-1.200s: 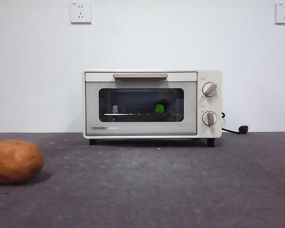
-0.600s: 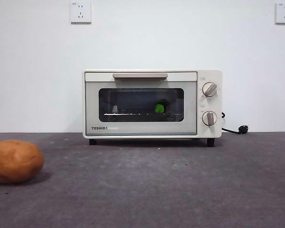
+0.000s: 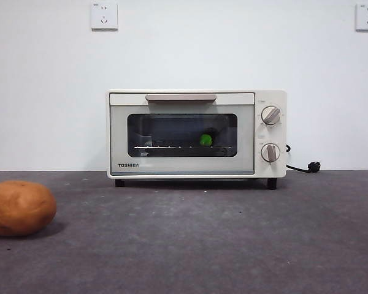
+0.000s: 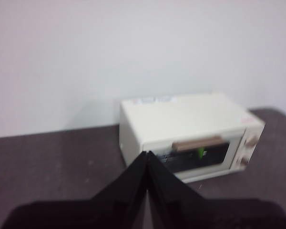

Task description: Take the eggplant from the table,put the eggplant in the oven

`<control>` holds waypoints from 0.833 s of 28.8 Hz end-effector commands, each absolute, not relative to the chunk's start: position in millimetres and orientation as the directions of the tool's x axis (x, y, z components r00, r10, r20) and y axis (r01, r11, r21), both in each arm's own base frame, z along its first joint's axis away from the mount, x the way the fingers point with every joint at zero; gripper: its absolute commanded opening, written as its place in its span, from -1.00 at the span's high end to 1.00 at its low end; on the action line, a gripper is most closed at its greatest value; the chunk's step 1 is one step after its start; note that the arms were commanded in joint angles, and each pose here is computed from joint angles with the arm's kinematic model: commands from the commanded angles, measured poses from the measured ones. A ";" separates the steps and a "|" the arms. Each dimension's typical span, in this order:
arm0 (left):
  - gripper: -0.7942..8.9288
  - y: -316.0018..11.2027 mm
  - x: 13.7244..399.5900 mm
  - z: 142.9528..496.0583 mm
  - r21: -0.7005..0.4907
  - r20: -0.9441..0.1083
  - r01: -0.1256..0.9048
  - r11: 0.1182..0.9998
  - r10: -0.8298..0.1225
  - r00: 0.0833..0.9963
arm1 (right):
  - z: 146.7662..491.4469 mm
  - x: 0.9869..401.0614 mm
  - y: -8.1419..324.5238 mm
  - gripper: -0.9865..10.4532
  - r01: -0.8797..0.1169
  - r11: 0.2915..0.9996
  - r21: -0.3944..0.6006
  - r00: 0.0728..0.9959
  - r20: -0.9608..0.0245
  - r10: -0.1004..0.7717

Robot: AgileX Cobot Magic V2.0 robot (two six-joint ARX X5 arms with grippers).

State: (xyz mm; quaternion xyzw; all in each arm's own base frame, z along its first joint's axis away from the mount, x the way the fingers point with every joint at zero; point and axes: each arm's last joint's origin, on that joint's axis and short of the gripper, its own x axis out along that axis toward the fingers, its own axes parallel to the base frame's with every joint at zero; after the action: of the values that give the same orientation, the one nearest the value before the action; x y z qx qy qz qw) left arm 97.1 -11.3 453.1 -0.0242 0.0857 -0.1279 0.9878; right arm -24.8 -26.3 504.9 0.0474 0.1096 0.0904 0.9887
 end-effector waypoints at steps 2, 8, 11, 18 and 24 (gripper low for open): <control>0.84 -9.7 96.4 452.0 0.104 -0.177 0.222 0.969 -0.201 0.963 | 501.8 -25.4 -26.7 0.82 -0.162 0.980 0.113 0.955 -0.232 0.185; 0.85 -2.6 70.3 450.4 0.215 -0.112 0.117 0.970 -0.094 0.989 | 501.8 -25.4 -26.7 0.82 -0.162 0.980 0.113 0.955 -0.232 0.185; 0.85 -1.0 52.1 439.2 0.226 -0.009 0.063 0.972 -0.063 0.998 | 501.9 -25.3 -26.6 0.82 -0.162 0.980 0.113 0.955 -0.233 0.184; 0.84 0.9 47.6 371.3 0.219 0.181 -0.019 0.975 -0.021 0.983 | 501.9 -25.0 -26.5 0.82 -0.161 0.980 0.113 0.955 -0.233 0.184; 0.84 2.6 64.6 293.3 0.152 0.085 0.005 0.988 -0.018 0.996 | 501.9 -24.9 -26.4 0.82 -0.160 0.981 0.112 0.955 -0.234 0.183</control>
State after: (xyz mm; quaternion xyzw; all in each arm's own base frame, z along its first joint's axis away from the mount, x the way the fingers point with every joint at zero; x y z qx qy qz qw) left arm 63.3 2.4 298.2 0.0891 -0.0390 -0.0049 0.9952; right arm -24.8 -26.3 504.9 0.0473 0.1095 0.0899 0.9888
